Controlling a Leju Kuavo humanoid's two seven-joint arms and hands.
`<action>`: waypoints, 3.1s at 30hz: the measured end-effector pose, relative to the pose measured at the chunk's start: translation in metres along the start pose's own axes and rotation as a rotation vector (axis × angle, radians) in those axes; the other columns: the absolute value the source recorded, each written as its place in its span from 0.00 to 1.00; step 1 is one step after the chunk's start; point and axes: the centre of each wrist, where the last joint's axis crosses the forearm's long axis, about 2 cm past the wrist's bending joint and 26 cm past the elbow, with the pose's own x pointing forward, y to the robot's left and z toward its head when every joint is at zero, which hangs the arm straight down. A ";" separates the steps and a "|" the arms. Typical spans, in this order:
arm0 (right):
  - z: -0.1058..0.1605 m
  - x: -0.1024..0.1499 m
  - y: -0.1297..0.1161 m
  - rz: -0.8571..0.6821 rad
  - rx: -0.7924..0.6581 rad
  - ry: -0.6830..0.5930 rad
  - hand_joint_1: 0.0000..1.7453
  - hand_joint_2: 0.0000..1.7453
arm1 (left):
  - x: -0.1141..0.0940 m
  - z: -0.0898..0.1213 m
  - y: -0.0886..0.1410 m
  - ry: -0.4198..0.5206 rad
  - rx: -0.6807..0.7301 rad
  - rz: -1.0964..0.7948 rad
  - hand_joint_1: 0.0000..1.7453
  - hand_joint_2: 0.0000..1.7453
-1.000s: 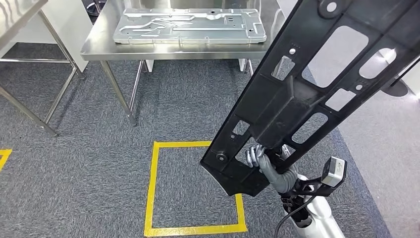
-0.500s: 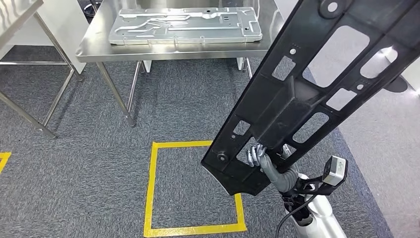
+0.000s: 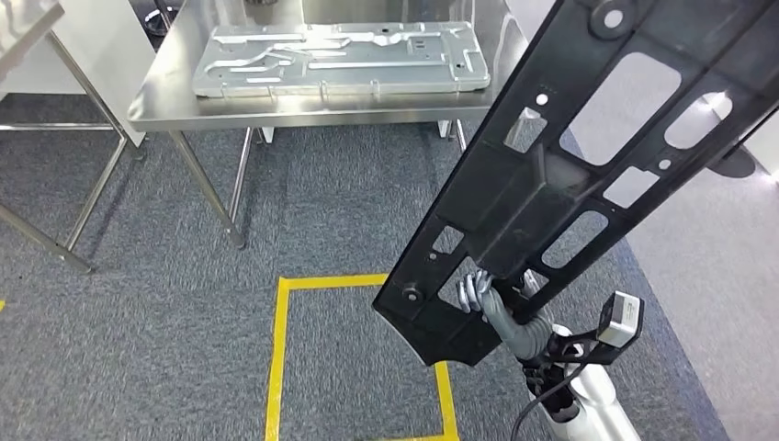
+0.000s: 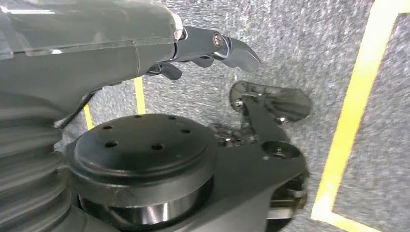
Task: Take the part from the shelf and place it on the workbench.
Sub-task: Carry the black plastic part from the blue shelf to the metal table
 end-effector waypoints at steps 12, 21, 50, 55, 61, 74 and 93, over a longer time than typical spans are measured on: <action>-0.004 -0.001 -0.004 0.004 0.008 0.007 1.00 1.00 | 0.001 0.000 0.000 -0.001 -0.003 0.005 0.00 1.00; -0.007 0.000 -0.006 0.007 0.013 0.004 1.00 1.00 | 0.000 0.000 0.000 -0.002 -0.002 0.005 0.00 1.00; -0.002 -0.005 0.001 -0.015 0.011 0.007 1.00 1.00 | 0.000 0.000 0.002 0.001 0.006 0.002 0.00 1.00; -0.001 -0.005 0.002 -0.015 0.010 0.011 1.00 1.00 | -0.004 0.000 0.002 0.003 0.007 0.004 0.00 1.00; -0.001 -0.005 0.002 -0.011 0.008 0.014 1.00 1.00 | -0.003 0.000 0.003 -0.006 0.007 0.003 0.00 1.00; -0.003 -0.004 0.002 -0.009 0.012 0.011 1.00 1.00 | 0.001 0.000 -0.003 -0.011 0.005 0.002 0.00 1.00; 0.003 -0.002 0.006 -0.011 0.010 0.016 1.00 1.00 | 0.002 0.000 -0.003 -0.012 0.007 -0.005 0.00 1.00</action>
